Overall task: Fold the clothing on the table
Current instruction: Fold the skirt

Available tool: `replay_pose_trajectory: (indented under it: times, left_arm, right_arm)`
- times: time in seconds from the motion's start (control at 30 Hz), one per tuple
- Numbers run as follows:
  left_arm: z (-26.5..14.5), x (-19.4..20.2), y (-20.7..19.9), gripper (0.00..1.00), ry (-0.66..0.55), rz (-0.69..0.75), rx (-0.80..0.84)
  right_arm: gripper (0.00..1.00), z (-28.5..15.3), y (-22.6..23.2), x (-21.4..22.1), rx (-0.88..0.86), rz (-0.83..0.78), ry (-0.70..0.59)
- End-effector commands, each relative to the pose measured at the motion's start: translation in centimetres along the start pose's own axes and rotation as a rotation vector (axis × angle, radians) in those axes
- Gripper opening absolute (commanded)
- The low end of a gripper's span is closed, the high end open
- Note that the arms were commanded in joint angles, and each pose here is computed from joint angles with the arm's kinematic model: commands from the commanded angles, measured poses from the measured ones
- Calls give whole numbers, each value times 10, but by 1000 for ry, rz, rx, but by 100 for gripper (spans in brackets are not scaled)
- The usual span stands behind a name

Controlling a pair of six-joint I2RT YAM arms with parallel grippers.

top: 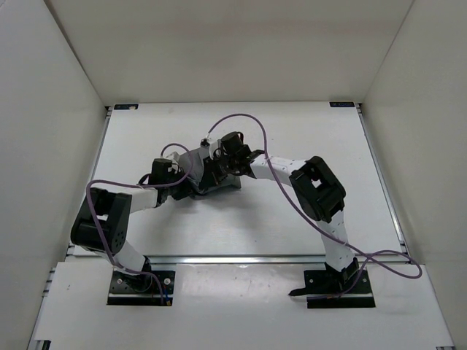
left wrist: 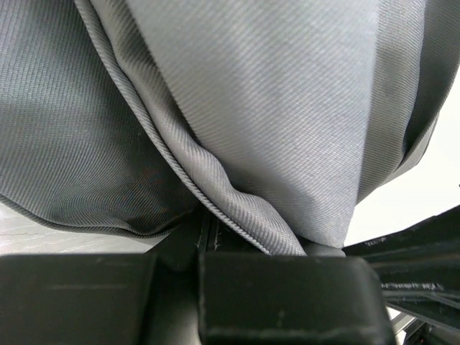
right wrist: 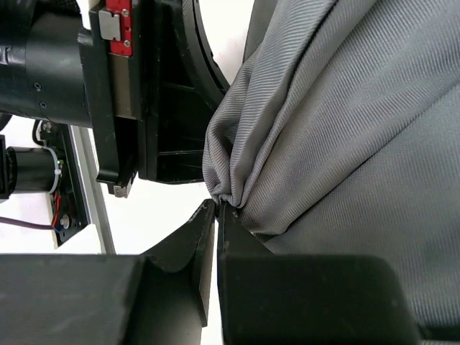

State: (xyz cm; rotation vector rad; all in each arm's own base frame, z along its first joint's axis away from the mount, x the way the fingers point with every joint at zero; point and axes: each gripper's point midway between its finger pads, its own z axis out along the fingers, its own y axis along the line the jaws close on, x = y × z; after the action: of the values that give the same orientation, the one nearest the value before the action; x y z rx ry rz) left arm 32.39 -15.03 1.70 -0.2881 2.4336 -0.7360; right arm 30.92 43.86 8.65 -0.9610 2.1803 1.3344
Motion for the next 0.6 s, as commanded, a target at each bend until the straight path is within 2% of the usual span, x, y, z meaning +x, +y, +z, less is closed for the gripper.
replay_pose_trajectory:
  times: [0.0, 0.03, 0.07, 0.17, 0.23, 0.27, 0.3, 0.33, 0.43, 0.5, 0.53, 0.57]
  left_arm:
    - [-7, 7, 6, 0, 11, -3, -19]
    - [-9, 5, 7, 7, 6, -2, -19]
    - [-12, 4, 4, 21, 2, -11, -3]
    - [-28, -10, -2, 46, -54, -17, -2]
    - [-41, -26, -8, 53, -112, -12, -3]
    - [-51, -37, -12, 58, -152, -8, -2]
    - [-60, -44, -17, 60, -175, -3, 6]
    - [-71, -55, -22, 62, -209, -5, 13]
    - [-94, -70, -32, 63, -268, 1, 29]
    - [-107, -75, -36, 61, -294, 9, 37]
    - [-115, -79, -38, 59, -315, 5, 44]
    - [-121, -82, -40, 60, -330, 11, 59]
  right_arm:
    - [0, 6, 4, 3, -47, -9, 9]
    - [0, 11, 1, 9, -45, -5, 30]
    - [0, 11, 1, 9, -44, 0, 34]
    - [2, 9, 6, 0, -64, -27, 15]
    - [11, 1, 15, -8, -88, -43, -2]
    - [24, 3, 19, -5, -94, -52, 1]
    - [34, -4, 28, -19, -97, -79, -29]
    - [38, -13, 38, -29, -102, -111, -62]
    - [45, -39, 70, -59, -121, -240, -189]
    - [45, -61, 88, -59, -141, -303, -270]
    - [46, -85, 119, -81, -181, -427, -381]
    - [48, -103, 126, -75, -156, -445, -430]
